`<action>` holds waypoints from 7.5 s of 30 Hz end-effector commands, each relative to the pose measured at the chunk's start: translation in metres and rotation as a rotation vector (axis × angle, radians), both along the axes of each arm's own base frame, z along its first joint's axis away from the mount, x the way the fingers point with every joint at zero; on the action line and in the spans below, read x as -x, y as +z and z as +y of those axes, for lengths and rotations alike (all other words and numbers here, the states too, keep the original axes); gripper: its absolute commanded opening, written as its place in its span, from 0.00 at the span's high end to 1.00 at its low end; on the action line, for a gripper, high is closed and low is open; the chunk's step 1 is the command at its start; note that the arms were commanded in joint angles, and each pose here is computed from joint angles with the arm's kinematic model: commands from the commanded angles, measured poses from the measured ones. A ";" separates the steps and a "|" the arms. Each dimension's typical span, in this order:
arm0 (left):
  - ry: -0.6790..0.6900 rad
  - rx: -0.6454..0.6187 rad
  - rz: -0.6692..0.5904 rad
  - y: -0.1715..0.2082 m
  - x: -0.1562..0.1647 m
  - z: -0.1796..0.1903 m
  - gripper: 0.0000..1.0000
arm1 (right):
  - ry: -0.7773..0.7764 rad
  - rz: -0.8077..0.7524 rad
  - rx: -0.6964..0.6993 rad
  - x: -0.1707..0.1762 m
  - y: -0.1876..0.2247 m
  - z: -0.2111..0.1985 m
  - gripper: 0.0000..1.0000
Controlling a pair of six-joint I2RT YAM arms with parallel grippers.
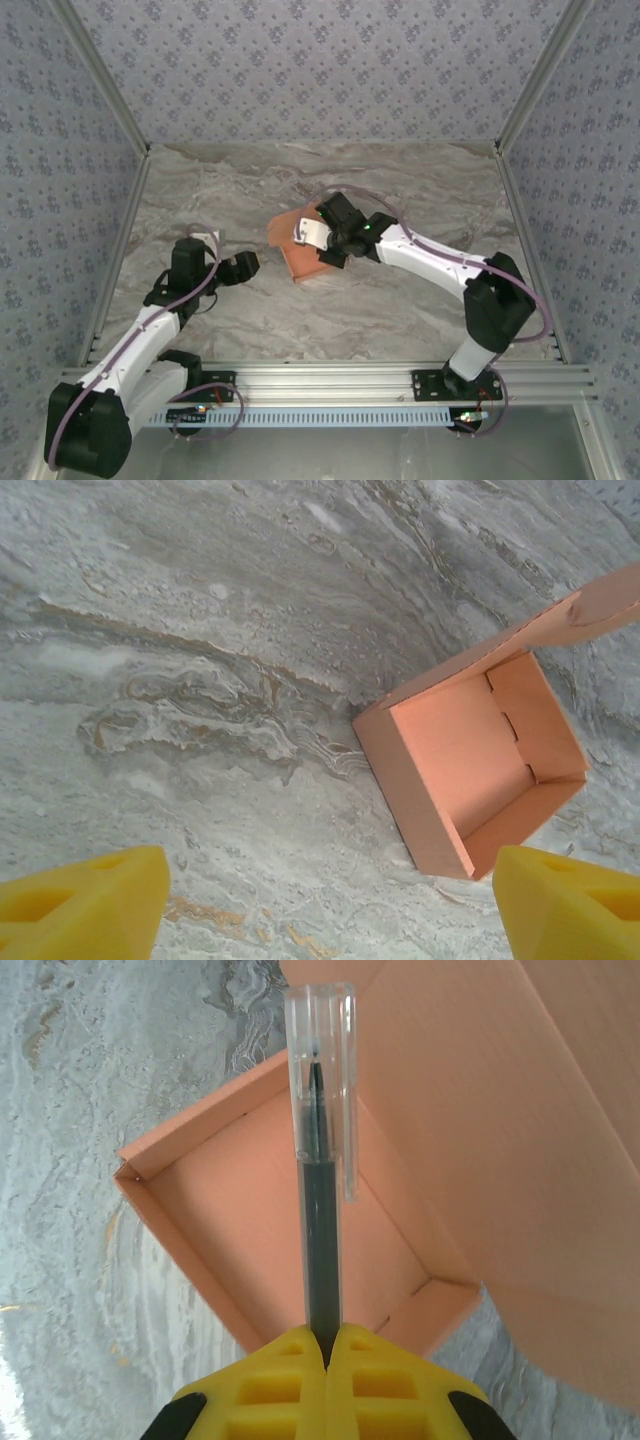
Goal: Fold the paper box
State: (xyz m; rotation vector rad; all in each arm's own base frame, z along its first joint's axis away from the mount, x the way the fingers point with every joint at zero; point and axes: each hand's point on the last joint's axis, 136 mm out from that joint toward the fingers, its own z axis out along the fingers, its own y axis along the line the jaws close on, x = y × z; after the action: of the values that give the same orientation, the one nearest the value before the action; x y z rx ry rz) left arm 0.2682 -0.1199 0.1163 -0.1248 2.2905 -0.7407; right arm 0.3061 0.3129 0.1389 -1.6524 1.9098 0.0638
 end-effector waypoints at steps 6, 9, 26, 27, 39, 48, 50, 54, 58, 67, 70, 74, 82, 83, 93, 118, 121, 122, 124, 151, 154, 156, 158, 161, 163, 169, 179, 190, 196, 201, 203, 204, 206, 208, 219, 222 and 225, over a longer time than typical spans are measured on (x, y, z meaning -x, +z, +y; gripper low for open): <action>-0.058 0.099 0.026 0.000 0.009 -0.014 0.02 | 0.146 -0.010 0.122 -0.009 -0.022 0.014 0.97; -0.042 0.056 0.031 0.000 0.012 -0.008 0.01 | 0.171 -0.007 0.144 -0.010 -0.030 0.016 0.97; 0.005 0.000 0.000 0.008 0.015 0.005 0.01 | 0.149 0.045 0.263 -0.025 -0.071 0.014 0.97; 0.009 -0.003 -0.003 0.008 0.016 0.006 0.01 | 0.147 0.050 0.263 -0.025 -0.074 0.014 0.96; 0.031 -0.003 -0.014 0.008 0.016 0.010 0.01 | 0.133 0.054 0.283 -0.029 -0.087 0.017 0.82; 0.051 -0.017 -0.026 0.010 0.015 0.014 0.01 | 0.079 0.012 0.261 -0.034 -0.071 0.013 0.71; 0.053 -0.014 -0.036 0.012 0.014 0.014 0.01 | 0.056 0.008 0.197 -0.032 -0.056 0.016 0.70; 0.034 -0.007 -0.085 0.022 0.010 0.009 0.01 | 0.012 0.019 -0.020 -0.024 -0.012 0.020 0.65; 0.011 -0.036 -0.130 0.026 0.004 0.004 0.01 | -0.071 0.028 -0.202 -0.018 0.025 0.003 0.57; -0.107 -0.129 -0.249 0.037 -0.011 -0.022 0.09 | -0.432 0.047 -0.401 -0.061 0.045 -0.080 0.41; -0.120 -0.170 -0.271 0.037 -0.018 -0.024 0.11 | -0.463 0.044 -0.444 -0.076 0.043 -0.091 0.32; -0.151 -0.206 -0.286 0.038 -0.027 -0.029 0.13 | -0.400 0.049 -0.436 -0.087 0.031 -0.082 0.28; -0.201 -0.251 -0.290 0.041 -0.039 -0.036 0.15 | -0.227 0.105 -0.469 -0.098 0.017 -0.051 0.29; -0.202 -0.255 -0.286 0.041 -0.040 -0.037 0.15 | -0.215 0.107 -0.470 -0.099 0.017 -0.049 0.29; -0.268 -0.274 -0.260 0.032 -0.052 -0.049 0.25 | -0.165 0.145 -0.448 -0.111 -0.001 -0.038 0.46; -0.362 -0.296 -0.238 0.017 -0.083 -0.072 0.57 | -0.194 0.155 -0.407 -0.110 -0.009 -0.051 0.57; -0.372 -0.284 -0.236 0.017 -0.084 -0.076 0.61 | -0.194 0.158 -0.403 -0.109 -0.009 -0.052 0.61; -0.374 -0.279 -0.239 0.018 -0.085 -0.077 0.63 | -0.194 0.157 -0.404 -0.109 -0.008 -0.052 0.63; -0.379 -0.276 -0.238 0.018 -0.086 -0.079 0.66 | -0.196 0.161 -0.404 -0.108 -0.008 -0.053 0.67; -0.214 -0.316 -0.234 0.024 -0.093 -0.077 0.93 | -0.641 0.102 -0.400 -0.109 -0.011 -0.052 0.92; -0.154 -0.331 -0.240 0.028 -0.095 -0.077 0.93 | -0.729 0.097 -0.429 -0.109 -0.008 -0.053 0.92; -0.104 -0.332 -0.233 0.030 -0.098 -0.076 0.93 | -0.784 0.085 -0.442 -0.108 -0.006 -0.055 0.92; -0.051 -0.330 -0.225 0.032 -0.100 -0.074 0.93 | -0.832 0.065 -0.467 -0.107 -0.001 -0.057 0.93; 0.027 -0.330 -0.210 0.033 -0.103 -0.069 0.94 | -0.889 0.041 -0.516 -0.106 0.007 -0.056 0.93; 0.074 -0.322 -0.199 0.033 -0.104 -0.067 0.94 | -0.920 0.037 -0.514 -0.102 0.000 -0.059 0.93; 0.186 -0.311 -0.186 0.032 -0.111 -0.063 0.94 | -0.969 0.023 -0.552 -0.098 -0.002 -0.058 0.94; 0.331 -0.233 -0.191 0.029 -0.120 -0.067 0.96 | -1.060 0.025 -0.647 -0.102 0.003 -0.057 0.94; 0.442 -0.210 -0.247 0.040 -0.125 -0.066 0.99 | -1.117 -0.019 -0.688 -0.106 0.007 -0.055 0.94; 0.459 -0.225 -0.249 0.031 -0.120 -0.069 0.99 | -1.124 -0.010 -0.691 -0.100 0.001 -0.053 0.94; 0.462 -0.233 -0.256 0.024 -0.115 -0.069 0.99 | -1.124 -0.004 -0.723 -0.094 -0.003 -0.053 0.94; 0.461 -0.238 -0.264 0.022 -0.112 -0.068 1.00 | -1.121 0.002 -0.738 -0.092 -0.006 -0.054 0.94; 0.458 -0.243 -0.265 0.019 -0.110 -0.067 1.00 | -1.120 0.003 -0.750 -0.092 -0.007 -0.054 0.94; 0.450 -0.249 -0.280 0.017 -0.107 -0.068 1.00 | -1.120 0.008 -0.768 -0.089 -0.008 -0.053 0.94; 0.439 -0.264 -0.296 0.017 -0.104 -0.069 1.00 | -1.117 0.010 -0.783 -0.087 -0.008 -0.051 0.94; 0.421 -0.281 -0.367 0.011 -0.084 -0.064 1.00 | -1.110 -0.029 -0.839 -0.070 -0.010 -0.050 0.93; 0.415 -0.288 -0.383 0.008 -0.080 -0.061 1.00 | -1.108 -0.025 -0.852 -0.065 -0.011 -0.046 0.93; 0.408 -0.291 -0.395 0.004 -0.076 -0.059 1.00 | -1.106 -0.033 -0.857 -0.060 -0.012 -0.042 0.93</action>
State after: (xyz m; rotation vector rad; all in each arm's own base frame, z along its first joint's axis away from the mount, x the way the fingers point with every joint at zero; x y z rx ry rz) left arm 0.3446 -0.1925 0.1096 -0.2404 1.9499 -0.2310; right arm 0.3656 0.2810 0.1167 -0.0704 2.1127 0.3550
